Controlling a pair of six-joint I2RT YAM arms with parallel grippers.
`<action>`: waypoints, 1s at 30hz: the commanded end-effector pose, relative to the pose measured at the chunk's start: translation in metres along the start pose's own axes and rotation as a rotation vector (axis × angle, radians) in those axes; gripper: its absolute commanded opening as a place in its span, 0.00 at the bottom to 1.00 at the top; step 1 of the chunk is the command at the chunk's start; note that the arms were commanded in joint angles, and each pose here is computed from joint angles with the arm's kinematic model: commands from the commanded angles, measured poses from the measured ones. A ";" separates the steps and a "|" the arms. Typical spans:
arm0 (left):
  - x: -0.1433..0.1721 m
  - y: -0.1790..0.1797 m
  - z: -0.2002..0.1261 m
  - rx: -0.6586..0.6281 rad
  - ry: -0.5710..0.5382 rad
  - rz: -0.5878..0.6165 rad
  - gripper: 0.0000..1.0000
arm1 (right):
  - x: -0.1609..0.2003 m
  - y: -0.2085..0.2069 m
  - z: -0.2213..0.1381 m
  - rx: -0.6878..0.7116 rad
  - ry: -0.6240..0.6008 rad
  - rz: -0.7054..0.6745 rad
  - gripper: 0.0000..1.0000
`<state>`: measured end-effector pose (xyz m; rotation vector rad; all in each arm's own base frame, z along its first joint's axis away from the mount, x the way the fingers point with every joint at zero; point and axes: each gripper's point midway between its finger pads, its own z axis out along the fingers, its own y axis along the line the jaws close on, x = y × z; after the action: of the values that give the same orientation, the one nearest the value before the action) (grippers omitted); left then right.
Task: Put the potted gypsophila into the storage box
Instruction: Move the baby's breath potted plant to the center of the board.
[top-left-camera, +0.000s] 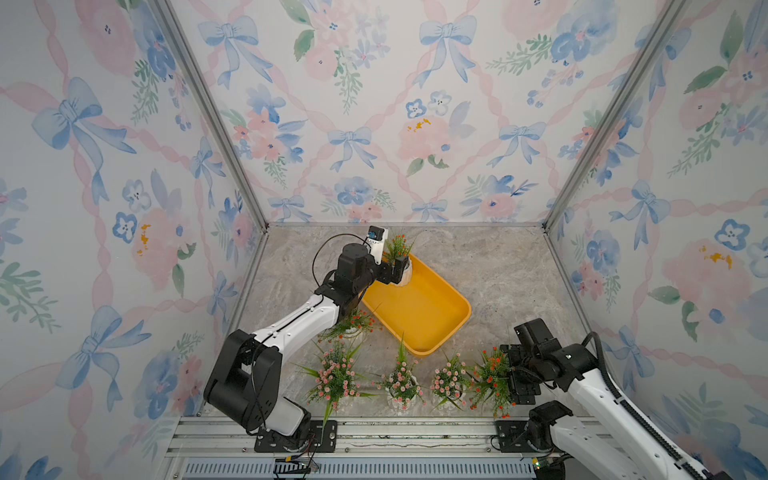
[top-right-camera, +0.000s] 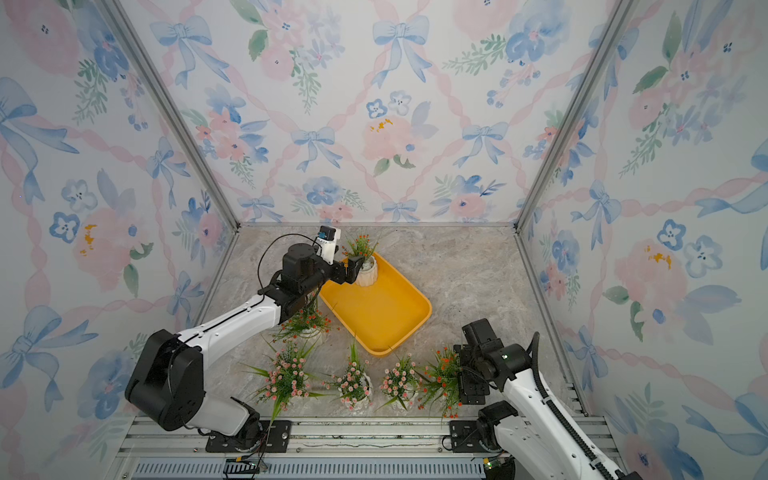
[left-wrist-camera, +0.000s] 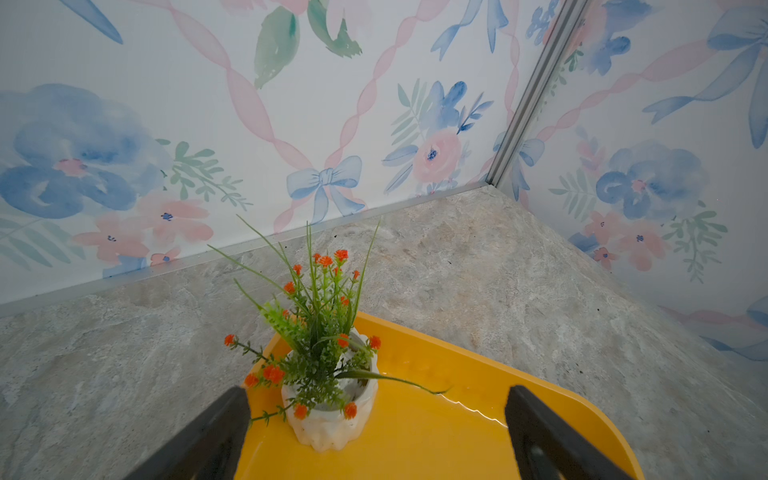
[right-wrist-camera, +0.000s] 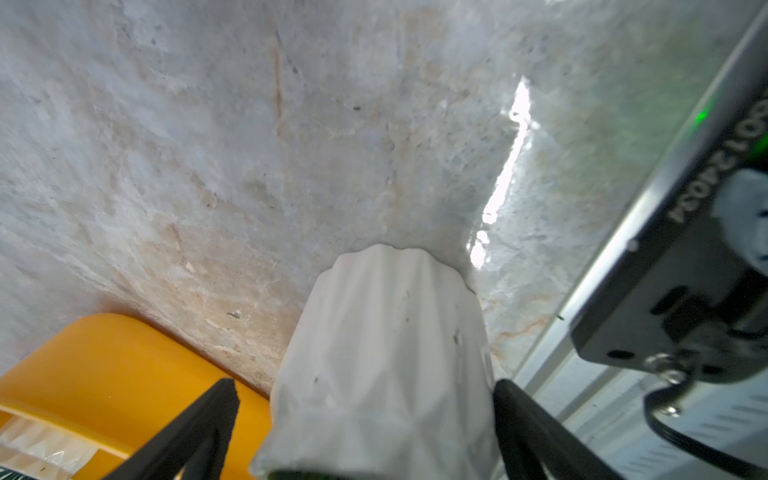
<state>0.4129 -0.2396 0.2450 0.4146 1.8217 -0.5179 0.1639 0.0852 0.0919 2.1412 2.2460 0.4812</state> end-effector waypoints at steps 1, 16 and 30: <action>-0.007 0.002 -0.007 -0.005 -0.023 0.001 0.98 | 0.003 0.018 0.013 -0.085 0.002 0.060 0.97; -0.004 0.000 -0.004 0.009 -0.015 0.004 0.98 | 0.027 0.107 0.012 -0.272 -0.018 -0.133 0.97; -0.002 0.000 -0.003 0.012 -0.008 0.003 0.98 | -0.025 0.103 -0.042 -0.124 -0.287 -0.417 0.97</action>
<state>0.4128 -0.2397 0.2450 0.4152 1.8217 -0.5186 0.2841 0.0916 0.1384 1.6636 2.2147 0.5782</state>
